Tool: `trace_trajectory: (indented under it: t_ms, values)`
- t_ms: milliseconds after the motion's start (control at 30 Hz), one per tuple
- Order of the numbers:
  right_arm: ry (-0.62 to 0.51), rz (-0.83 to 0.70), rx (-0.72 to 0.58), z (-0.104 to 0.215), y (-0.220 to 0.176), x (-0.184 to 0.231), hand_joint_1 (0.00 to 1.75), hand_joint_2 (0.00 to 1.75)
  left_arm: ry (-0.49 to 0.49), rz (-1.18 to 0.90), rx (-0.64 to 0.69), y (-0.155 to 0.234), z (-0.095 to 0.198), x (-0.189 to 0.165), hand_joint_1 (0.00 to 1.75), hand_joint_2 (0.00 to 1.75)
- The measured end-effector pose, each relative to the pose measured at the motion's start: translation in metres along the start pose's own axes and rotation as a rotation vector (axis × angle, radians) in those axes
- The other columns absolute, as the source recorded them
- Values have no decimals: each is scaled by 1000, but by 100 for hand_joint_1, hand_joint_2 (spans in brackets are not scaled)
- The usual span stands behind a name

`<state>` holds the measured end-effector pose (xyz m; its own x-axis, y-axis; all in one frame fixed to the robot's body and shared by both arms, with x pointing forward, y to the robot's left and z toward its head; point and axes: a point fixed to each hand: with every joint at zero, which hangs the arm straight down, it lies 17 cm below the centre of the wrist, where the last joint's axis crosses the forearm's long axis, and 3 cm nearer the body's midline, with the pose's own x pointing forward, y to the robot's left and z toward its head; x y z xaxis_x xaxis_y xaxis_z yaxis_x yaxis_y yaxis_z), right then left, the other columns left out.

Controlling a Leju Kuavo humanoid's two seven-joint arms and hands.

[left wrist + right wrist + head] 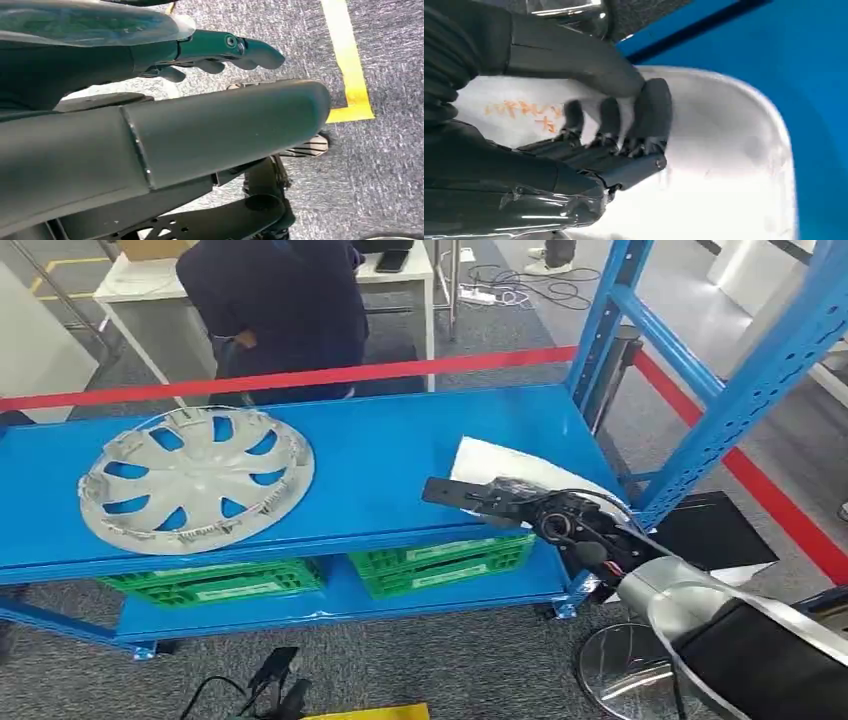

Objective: Take the parts from the cabinet and place them on the table.

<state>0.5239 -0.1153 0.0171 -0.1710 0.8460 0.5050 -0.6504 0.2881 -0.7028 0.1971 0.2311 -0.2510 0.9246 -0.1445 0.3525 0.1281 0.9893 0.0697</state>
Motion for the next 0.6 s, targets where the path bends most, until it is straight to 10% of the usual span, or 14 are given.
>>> trace_trajectory:
  t_ms: [600]
  values:
    - [-4,-8,0,0,0,1,164,175,0,0,-1,0,0,0,0,0]
